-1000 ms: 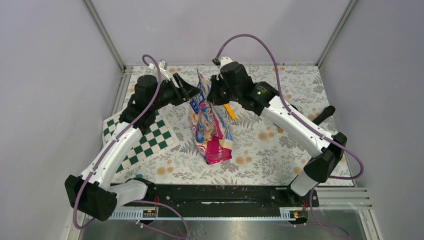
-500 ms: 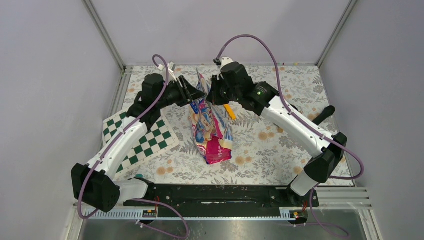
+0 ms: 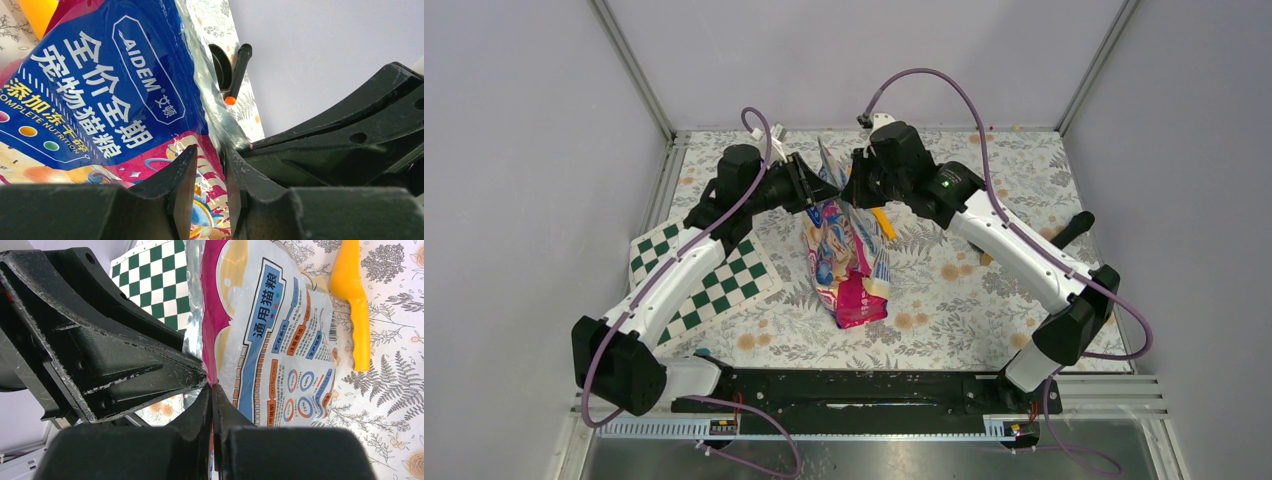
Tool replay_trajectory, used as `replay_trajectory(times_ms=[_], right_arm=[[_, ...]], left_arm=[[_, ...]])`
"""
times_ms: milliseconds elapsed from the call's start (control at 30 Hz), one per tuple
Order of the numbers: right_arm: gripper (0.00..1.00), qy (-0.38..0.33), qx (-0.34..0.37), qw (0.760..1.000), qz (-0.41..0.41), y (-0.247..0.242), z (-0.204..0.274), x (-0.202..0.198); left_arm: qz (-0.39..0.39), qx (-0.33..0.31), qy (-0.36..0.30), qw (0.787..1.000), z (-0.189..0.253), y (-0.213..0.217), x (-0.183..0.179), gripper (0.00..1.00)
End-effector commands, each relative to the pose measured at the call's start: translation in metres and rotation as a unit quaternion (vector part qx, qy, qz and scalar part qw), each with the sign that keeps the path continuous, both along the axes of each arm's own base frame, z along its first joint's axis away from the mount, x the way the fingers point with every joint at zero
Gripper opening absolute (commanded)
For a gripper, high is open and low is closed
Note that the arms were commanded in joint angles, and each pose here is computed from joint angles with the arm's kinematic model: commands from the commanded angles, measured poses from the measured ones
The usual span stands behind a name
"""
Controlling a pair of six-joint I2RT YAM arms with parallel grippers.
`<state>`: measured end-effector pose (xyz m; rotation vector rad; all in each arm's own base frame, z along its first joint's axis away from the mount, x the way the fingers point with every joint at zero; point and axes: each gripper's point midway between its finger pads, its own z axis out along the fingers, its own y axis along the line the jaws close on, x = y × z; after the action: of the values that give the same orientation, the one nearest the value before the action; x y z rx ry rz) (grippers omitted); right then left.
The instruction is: Serve the pet food
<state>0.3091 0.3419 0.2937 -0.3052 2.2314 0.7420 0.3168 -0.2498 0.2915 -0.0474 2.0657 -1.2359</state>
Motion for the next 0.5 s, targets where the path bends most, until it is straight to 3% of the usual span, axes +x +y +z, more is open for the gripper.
replay_trajectory(times_ms=[0,67,167,267,467], right_arm=[[0.00,0.009,-0.007,1.000,0.024,-0.002,-0.002,-0.010],[0.01,0.014,-0.021,0.999,0.026,-0.004,-0.008,-0.011],[0.22,0.018,-0.041,0.999,0.029,-0.007,-0.016,-0.011],[0.31,0.024,-0.055,0.997,0.043,-0.008,-0.022,-0.013],[0.25,0.038,-0.094,0.993,0.065,-0.014,-0.037,-0.019]], left_arm=[[-0.026,0.012,0.009,1.000,0.001,-0.009,-0.002,0.26],[-0.027,0.015,0.010,0.999,0.000,-0.009,-0.001,0.22],[-0.026,0.015,0.003,1.000,0.004,-0.009,0.001,0.03],[-0.027,0.014,0.000,1.000,0.007,-0.009,0.002,0.00],[-0.021,0.015,-0.011,1.000,0.013,-0.008,0.005,0.00]])
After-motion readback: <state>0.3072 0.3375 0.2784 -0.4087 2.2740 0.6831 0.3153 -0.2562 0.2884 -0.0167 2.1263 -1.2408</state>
